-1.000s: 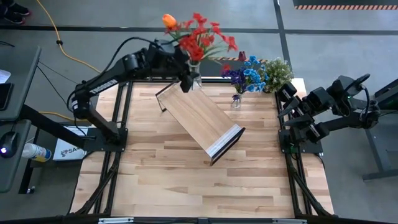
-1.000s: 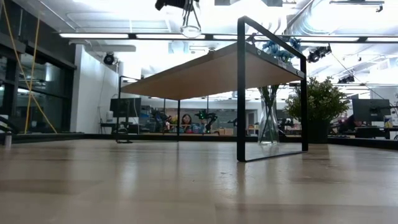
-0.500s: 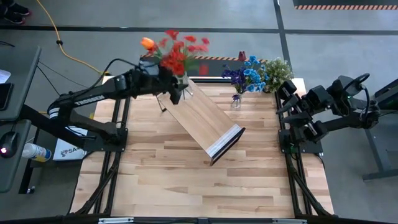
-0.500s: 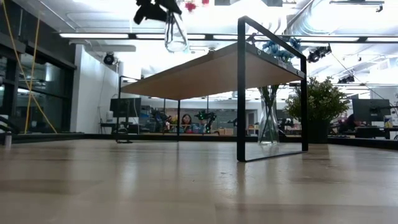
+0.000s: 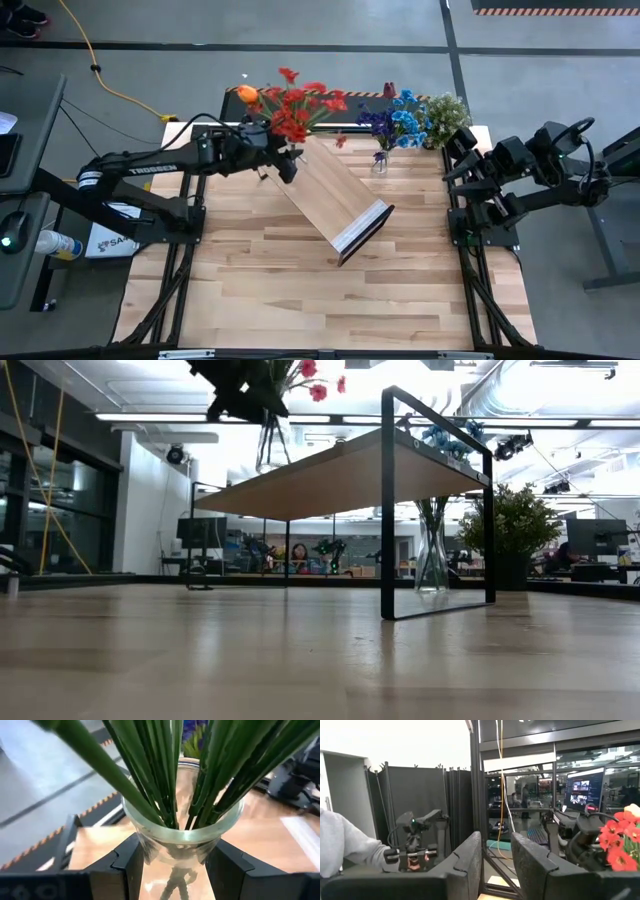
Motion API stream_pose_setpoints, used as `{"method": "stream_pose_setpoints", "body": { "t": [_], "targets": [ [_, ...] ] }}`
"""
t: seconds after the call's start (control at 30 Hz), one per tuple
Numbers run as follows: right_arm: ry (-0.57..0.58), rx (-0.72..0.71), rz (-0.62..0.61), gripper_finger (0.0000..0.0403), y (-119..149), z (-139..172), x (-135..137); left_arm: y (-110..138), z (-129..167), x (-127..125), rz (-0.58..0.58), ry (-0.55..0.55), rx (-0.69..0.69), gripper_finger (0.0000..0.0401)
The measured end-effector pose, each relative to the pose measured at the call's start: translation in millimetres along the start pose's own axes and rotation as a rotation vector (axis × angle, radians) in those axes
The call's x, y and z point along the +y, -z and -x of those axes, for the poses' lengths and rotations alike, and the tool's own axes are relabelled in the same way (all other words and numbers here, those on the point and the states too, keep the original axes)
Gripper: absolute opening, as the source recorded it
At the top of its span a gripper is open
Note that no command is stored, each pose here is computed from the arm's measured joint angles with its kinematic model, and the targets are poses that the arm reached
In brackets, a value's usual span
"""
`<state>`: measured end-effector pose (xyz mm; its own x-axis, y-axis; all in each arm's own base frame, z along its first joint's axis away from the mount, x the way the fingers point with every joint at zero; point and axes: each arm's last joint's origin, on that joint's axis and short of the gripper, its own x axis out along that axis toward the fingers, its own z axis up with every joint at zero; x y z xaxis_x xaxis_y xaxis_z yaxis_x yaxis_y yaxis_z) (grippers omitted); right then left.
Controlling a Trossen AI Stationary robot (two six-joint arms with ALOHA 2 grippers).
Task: Pick and place flowers into a vace then onto a shelf
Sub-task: Put the bottom transparent vase on the shelf
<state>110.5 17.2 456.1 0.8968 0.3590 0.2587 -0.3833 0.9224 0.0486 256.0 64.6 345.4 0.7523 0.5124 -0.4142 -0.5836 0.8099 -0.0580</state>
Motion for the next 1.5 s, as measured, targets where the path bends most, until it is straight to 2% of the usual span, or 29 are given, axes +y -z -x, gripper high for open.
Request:
{"method": "stream_pose_setpoints", "body": {
  "t": [0.43, 0.53, 0.7, 0.97, 1.5],
  "targets": [
    [0.0, 0.0, 0.0, 0.0099, 0, 0, 0, 2, -1, 3, -0.07, -0.109, -0.02, 0.0205],
    [0.0, 0.0, -0.001, 0.0099, 0, 0, 0, 4, -2, 3, -0.07, -0.112, -0.021, 0.0205],
    [0.0, 0.0, -0.001, 0.0098, 0, 0, 0, 21, -10, 5, -0.059, -0.115, -0.029, 0.0205],
    [0.0, 0.001, -0.002, 0.0098, 0, 0, 0, 27, -9, 22, -0.012, -0.145, -0.041, 0.0205],
    [0.0, 0.001, -0.002, 0.0098, 0, 0, 0, 43, -15, 24, -0.007, -0.135, -0.051, 0.0205]
  ]
}}
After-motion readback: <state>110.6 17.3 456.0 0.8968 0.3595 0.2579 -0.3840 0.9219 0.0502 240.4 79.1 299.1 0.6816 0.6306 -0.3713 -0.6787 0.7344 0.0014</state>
